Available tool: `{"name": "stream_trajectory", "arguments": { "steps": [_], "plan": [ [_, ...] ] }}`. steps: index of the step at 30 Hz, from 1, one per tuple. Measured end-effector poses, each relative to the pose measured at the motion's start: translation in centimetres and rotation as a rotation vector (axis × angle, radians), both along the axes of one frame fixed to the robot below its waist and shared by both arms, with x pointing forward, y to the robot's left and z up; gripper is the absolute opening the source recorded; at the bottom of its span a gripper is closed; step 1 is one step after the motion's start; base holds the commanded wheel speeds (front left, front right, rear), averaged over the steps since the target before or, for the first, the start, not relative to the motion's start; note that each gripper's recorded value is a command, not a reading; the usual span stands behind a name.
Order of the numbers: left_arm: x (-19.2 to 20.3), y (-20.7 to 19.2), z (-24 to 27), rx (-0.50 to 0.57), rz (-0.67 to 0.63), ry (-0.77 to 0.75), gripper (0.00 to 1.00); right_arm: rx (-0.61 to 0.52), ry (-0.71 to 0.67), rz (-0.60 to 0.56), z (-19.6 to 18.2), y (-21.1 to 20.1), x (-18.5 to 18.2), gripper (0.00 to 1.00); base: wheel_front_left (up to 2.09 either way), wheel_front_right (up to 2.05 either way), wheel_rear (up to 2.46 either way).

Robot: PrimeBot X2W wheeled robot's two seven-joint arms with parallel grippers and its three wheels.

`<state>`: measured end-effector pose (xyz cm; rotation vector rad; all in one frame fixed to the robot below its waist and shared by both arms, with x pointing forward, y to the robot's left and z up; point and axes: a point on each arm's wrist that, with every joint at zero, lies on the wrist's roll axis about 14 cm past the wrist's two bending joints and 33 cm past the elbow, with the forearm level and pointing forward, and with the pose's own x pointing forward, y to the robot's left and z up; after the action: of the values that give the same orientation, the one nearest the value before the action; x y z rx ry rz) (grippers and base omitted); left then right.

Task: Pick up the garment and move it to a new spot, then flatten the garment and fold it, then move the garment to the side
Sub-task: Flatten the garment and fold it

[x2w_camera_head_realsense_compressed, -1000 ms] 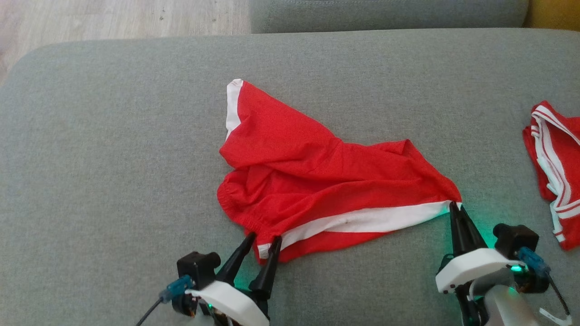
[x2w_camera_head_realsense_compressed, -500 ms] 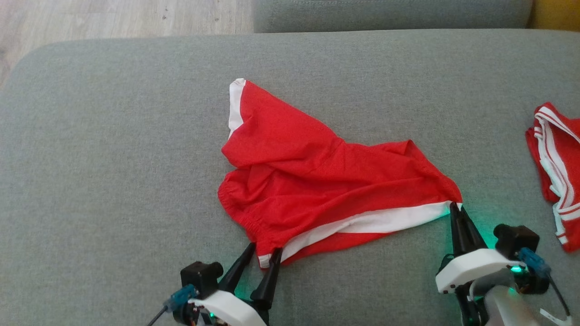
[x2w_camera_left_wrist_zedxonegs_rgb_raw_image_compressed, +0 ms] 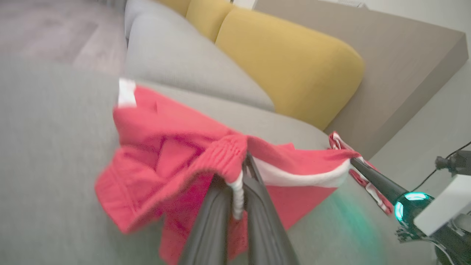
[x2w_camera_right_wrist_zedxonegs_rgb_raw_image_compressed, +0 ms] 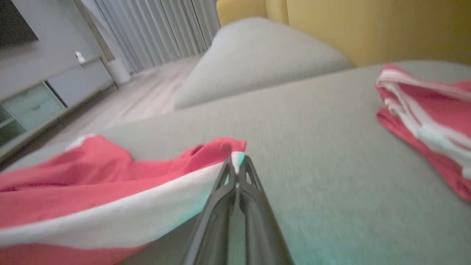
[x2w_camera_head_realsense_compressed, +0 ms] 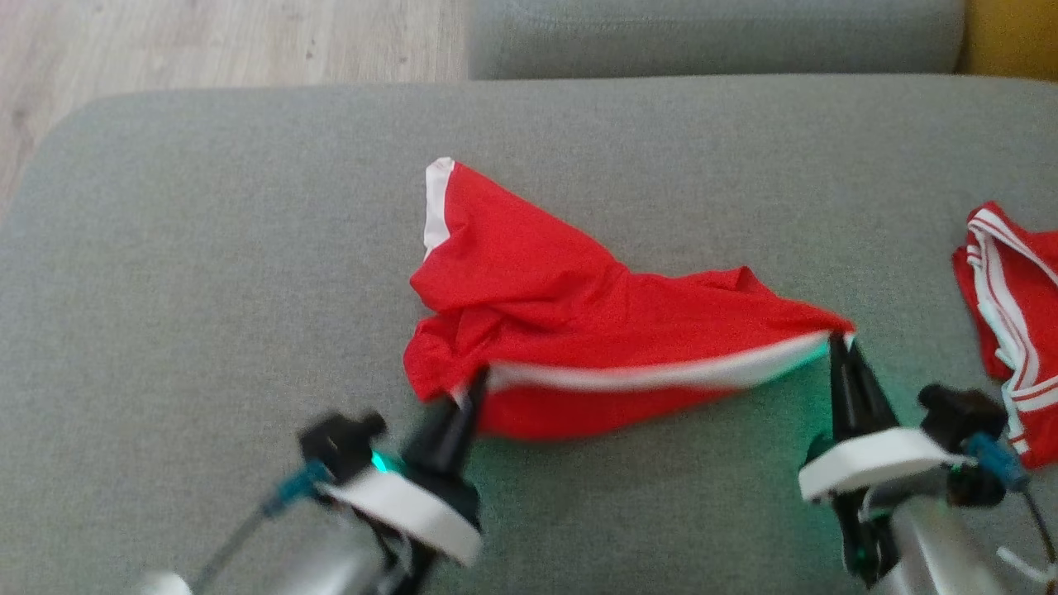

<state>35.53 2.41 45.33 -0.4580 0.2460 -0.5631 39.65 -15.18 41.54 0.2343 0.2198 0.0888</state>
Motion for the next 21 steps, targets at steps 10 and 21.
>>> {"name": "stream_trajectory", "arguments": {
  "steps": [10,21],
  "plan": [
    [7.2,5.7,19.2,0.205,-0.006,-0.558,0.00,0.092,-0.624,0.027,22.9,0.5,5.5,0.00,0.00,0.00,0.00],
    [8.0,5.6,25.4,0.243,-0.045,-0.649,0.00,0.040,-0.847,0.103,33.1,0.5,5.8,0.00,0.00,0.00,0.00]
  ]
}}
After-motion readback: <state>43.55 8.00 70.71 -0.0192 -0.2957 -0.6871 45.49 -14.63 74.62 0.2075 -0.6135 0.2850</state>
